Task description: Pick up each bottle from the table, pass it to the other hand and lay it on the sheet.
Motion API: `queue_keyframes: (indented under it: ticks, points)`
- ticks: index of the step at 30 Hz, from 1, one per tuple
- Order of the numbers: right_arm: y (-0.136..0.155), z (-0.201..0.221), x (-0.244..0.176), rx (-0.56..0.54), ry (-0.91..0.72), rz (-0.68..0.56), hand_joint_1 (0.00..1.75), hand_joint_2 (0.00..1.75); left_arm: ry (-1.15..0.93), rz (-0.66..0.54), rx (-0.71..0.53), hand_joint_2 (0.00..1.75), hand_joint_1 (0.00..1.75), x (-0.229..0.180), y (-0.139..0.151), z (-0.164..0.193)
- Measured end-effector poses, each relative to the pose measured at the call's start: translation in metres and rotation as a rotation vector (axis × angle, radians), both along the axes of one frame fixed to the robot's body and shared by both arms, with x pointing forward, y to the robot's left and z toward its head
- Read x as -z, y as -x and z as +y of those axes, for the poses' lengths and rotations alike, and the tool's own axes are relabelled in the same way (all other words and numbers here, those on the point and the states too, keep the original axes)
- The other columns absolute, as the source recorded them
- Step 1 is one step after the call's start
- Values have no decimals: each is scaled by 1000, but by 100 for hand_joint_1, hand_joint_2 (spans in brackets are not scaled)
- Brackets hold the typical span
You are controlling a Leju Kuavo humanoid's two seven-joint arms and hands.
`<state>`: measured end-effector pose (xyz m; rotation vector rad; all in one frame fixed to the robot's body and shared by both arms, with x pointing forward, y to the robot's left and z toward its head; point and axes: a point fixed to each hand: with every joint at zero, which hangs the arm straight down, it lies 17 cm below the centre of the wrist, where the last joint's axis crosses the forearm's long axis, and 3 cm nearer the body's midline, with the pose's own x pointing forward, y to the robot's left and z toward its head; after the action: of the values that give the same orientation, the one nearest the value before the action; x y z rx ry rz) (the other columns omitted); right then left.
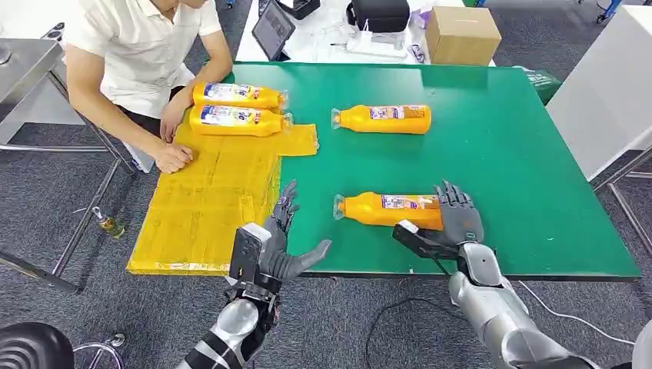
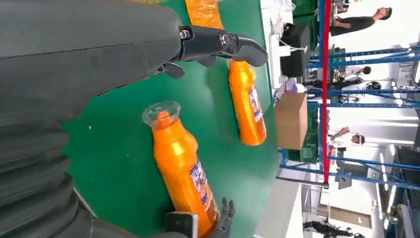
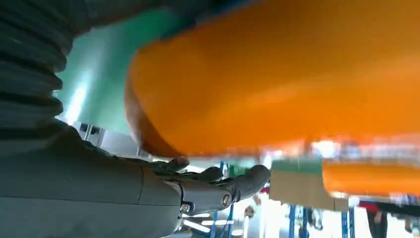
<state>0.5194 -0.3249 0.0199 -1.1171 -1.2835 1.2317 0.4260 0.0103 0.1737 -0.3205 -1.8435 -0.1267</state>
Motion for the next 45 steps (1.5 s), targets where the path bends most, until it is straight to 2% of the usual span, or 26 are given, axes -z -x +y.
queue_keyframes:
  ticks: [14, 22, 25, 29, 35, 39, 41, 45]
  points:
    - [8, 13, -5, -122, -3, -56, 175, 175, 19, 5, 26, 175, 0, -4, -3, -4]
    - [13, 18, -10, -156, -9, -106, 175, 175, 32, 0, 26, 175, 0, -8, -5, -3]
    - [19, 23, -11, -171, -123, -118, 175, 175, 94, 18, -8, 175, 0, -8, -7, 4]
    - [30, 33, -15, -111, -425, -143, 175, 175, 164, 6, -228, 175, 0, -3, -6, 40]
    - [37, 42, -27, -80, -560, -185, 175, 175, 194, 6, -321, 175, 0, 5, 4, 54]
    - [42, 43, -35, -49, -656, -206, 175, 175, 233, 75, -302, 175, 0, 24, 16, 51]
    - [44, 46, -40, -40, -692, -219, 175, 175, 259, 158, -256, 175, 0, 39, 19, 44]
    - [49, 51, -48, -29, -756, -247, 175, 175, 265, 223, -182, 175, 0, 52, 26, 31]
